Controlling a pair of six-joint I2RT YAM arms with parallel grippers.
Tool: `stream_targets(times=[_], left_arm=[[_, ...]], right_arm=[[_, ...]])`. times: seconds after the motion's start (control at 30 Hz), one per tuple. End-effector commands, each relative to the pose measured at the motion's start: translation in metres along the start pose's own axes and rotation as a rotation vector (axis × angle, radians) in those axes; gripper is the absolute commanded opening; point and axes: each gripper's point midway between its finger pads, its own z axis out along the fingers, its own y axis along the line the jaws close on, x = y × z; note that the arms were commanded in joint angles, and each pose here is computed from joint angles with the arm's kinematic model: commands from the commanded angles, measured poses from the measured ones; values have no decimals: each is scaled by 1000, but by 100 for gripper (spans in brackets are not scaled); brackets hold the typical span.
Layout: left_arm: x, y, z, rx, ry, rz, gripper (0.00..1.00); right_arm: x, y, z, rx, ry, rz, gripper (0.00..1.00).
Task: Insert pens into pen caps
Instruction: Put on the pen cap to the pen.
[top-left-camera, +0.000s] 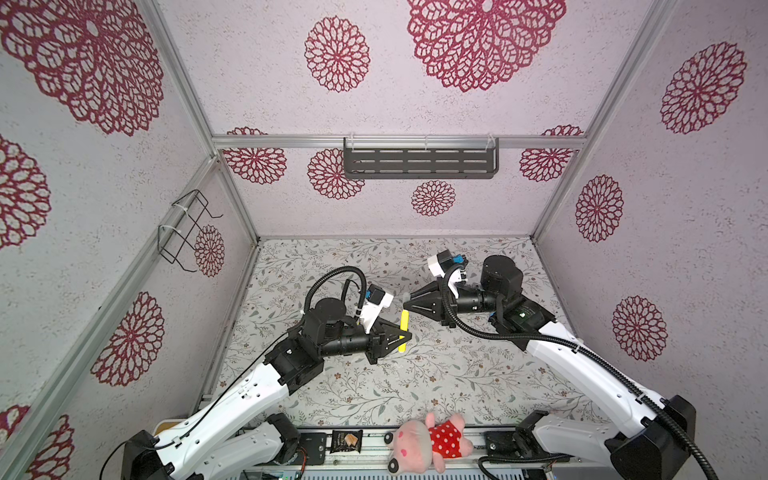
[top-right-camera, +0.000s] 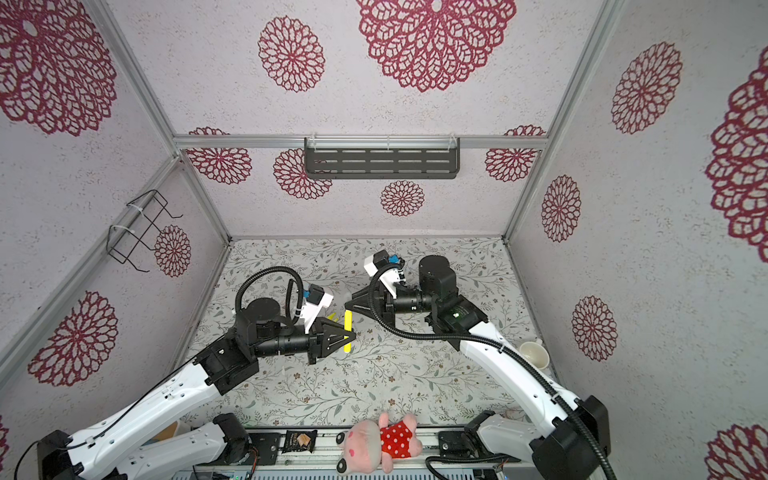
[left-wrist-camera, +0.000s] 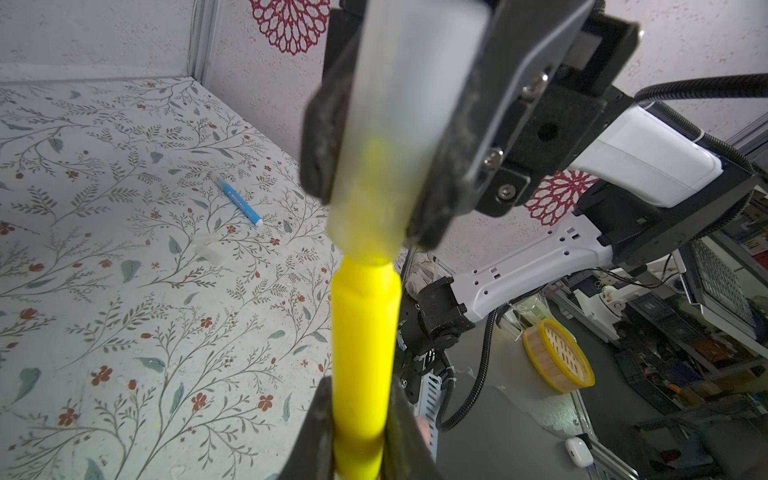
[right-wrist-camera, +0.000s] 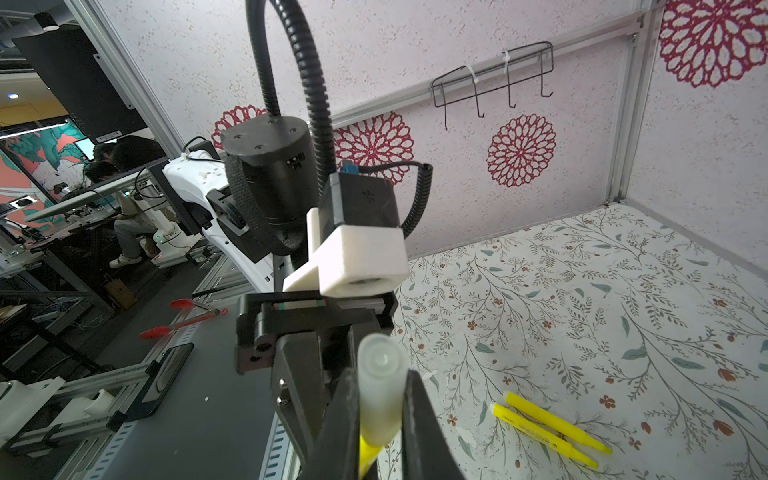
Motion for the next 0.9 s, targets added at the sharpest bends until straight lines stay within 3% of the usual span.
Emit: stream_targets(times=[0.0, 0.17, 0.43, 0.57, 0.87], left_arm=[[-96, -32, -33, 7, -369, 192, 0], [-94, -28, -28, -13, -378, 198, 0], [-92, -25, -24, -25, -371, 199, 0], [-91, -24, -23, -30, -362, 198, 0], [-80, -18, -12, -46, -305, 187, 0]], right_arm=[[45, 25, 2, -144, 136, 169, 23], [38, 28, -1, -149, 123, 153, 33], [28, 30, -9, -138, 100, 132, 35], [18, 31, -20, -123, 75, 112, 41], [-27, 23, -52, -18, -20, 17, 44]])
